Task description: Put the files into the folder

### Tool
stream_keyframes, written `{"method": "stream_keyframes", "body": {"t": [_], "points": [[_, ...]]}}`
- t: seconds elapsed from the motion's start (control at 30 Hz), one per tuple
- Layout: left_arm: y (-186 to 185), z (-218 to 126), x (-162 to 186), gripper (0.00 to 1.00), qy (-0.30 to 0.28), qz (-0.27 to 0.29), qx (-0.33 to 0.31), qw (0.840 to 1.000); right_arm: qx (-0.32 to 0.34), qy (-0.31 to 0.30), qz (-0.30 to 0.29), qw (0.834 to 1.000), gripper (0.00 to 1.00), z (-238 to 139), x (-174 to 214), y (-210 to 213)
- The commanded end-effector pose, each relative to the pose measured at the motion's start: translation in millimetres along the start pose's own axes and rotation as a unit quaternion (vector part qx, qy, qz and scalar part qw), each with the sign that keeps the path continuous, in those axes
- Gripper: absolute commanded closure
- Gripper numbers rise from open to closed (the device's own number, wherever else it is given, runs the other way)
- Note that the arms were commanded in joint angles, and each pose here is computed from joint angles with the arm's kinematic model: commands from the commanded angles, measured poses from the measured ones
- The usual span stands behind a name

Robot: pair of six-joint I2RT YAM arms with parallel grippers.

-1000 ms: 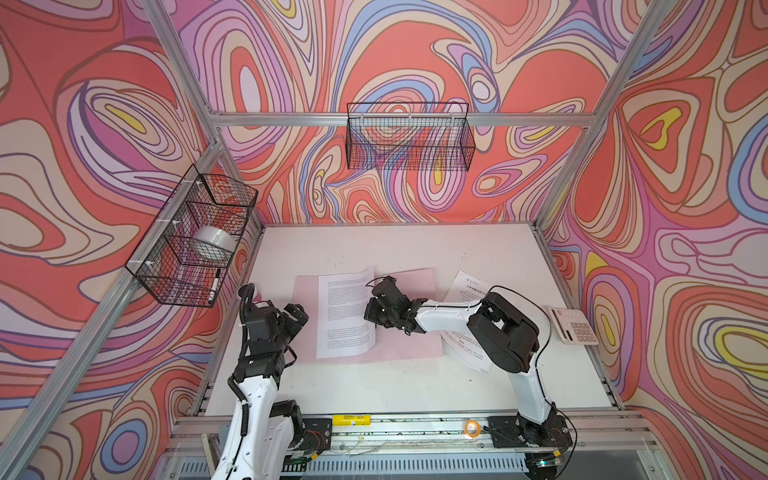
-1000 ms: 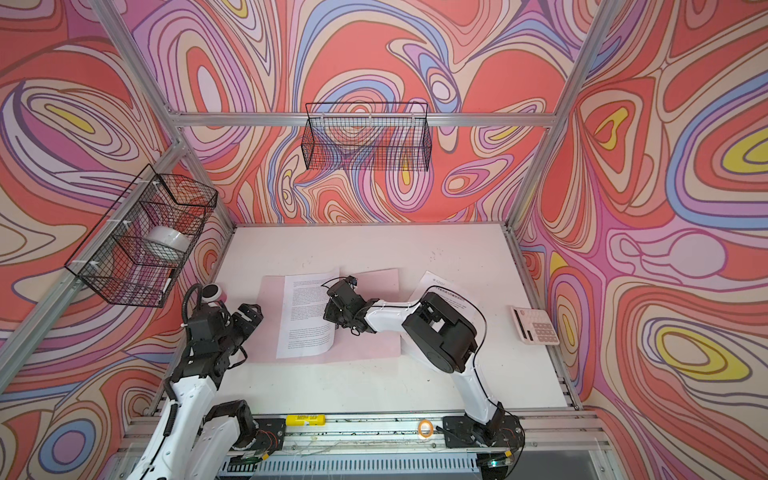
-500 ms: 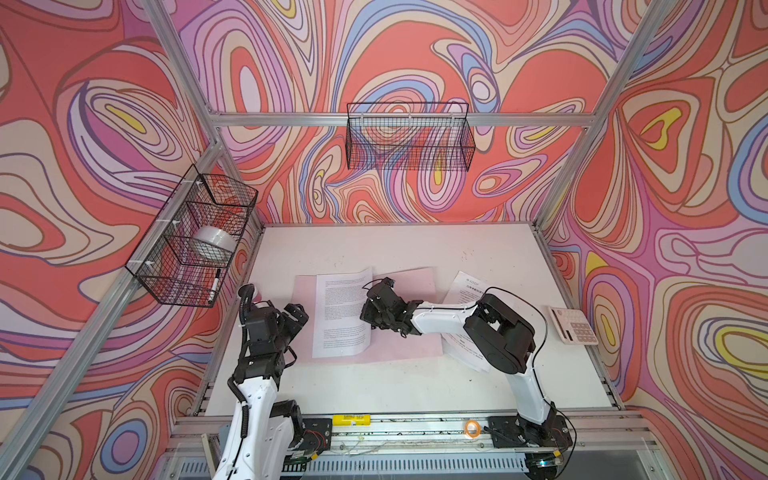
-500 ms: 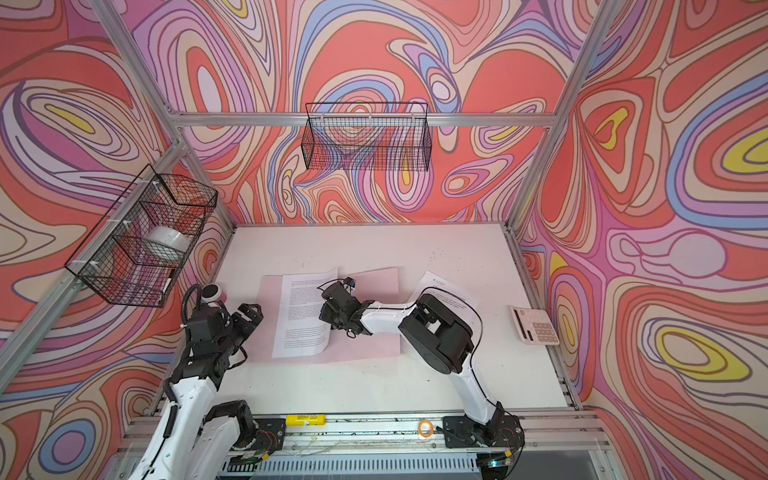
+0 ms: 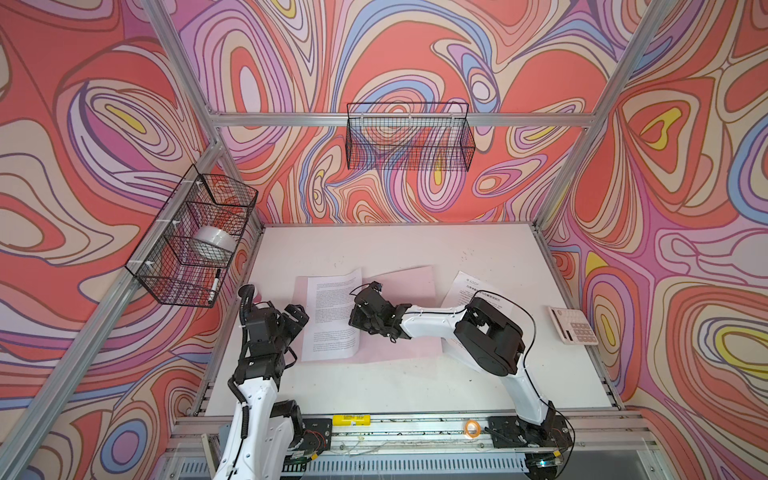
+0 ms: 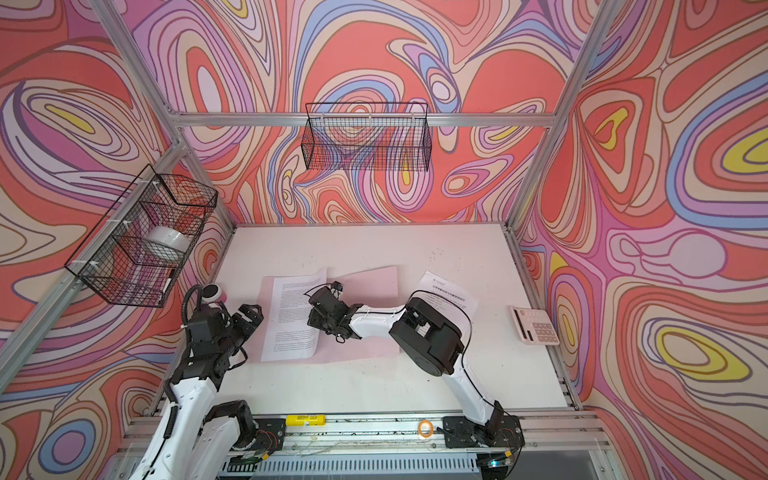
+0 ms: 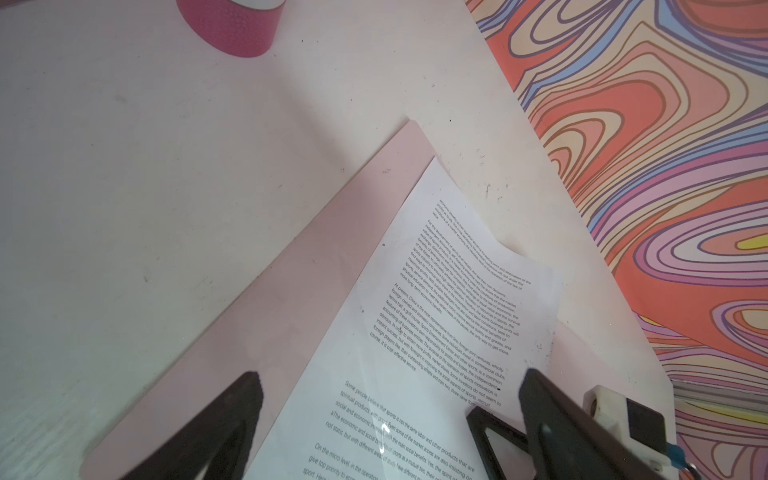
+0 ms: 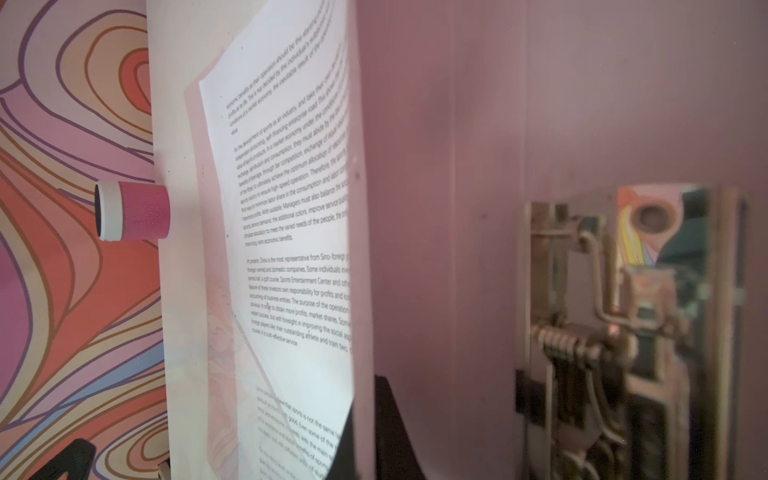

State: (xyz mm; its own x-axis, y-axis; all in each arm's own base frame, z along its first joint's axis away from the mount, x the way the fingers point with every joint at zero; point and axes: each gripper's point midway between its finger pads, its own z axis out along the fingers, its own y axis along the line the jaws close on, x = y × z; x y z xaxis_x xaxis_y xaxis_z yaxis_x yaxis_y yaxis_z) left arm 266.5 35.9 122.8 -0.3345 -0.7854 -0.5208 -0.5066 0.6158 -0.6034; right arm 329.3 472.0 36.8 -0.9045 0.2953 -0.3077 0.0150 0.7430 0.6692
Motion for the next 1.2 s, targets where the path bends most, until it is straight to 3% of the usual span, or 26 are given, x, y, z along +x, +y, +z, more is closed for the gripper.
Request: {"method": "stream_keyframes", "body": {"t": [0.0, 0.33, 0.37, 0.5, 0.63, 1.17], "points": [[2, 0, 0, 0.03, -0.003, -0.006, 0.001, 1.0, 0.017, -0.001, 0.004, 1.0, 1.0, 9, 5, -11], [-1, -3, -4, 0.04, -0.01, -0.004, 0.003, 1.0, 0.03, 0.007, -0.005, 1.0, 1.0, 2, 8, -18], [-1, -3, -5, 0.04, -0.011, -0.004, 0.004, 1.0, 0.039, 0.007, -0.011, 0.999, 0.97, -2, 8, -21], [-1, -3, -5, 0.04, -0.01, -0.004, 0.003, 1.0, 0.059, 0.003, -0.038, 0.998, 0.67, -25, 5, -28], [-2, -3, -5, 0.04, -0.011, -0.004, 0.006, 1.0, 0.063, 0.032, -0.054, 0.996, 0.54, -34, 17, -34], [1, -4, -3, 0.04, -0.006, -0.002, -0.002, 1.0, 0.072, 0.07, -0.039, 0.994, 0.55, -73, 37, -57]]}}
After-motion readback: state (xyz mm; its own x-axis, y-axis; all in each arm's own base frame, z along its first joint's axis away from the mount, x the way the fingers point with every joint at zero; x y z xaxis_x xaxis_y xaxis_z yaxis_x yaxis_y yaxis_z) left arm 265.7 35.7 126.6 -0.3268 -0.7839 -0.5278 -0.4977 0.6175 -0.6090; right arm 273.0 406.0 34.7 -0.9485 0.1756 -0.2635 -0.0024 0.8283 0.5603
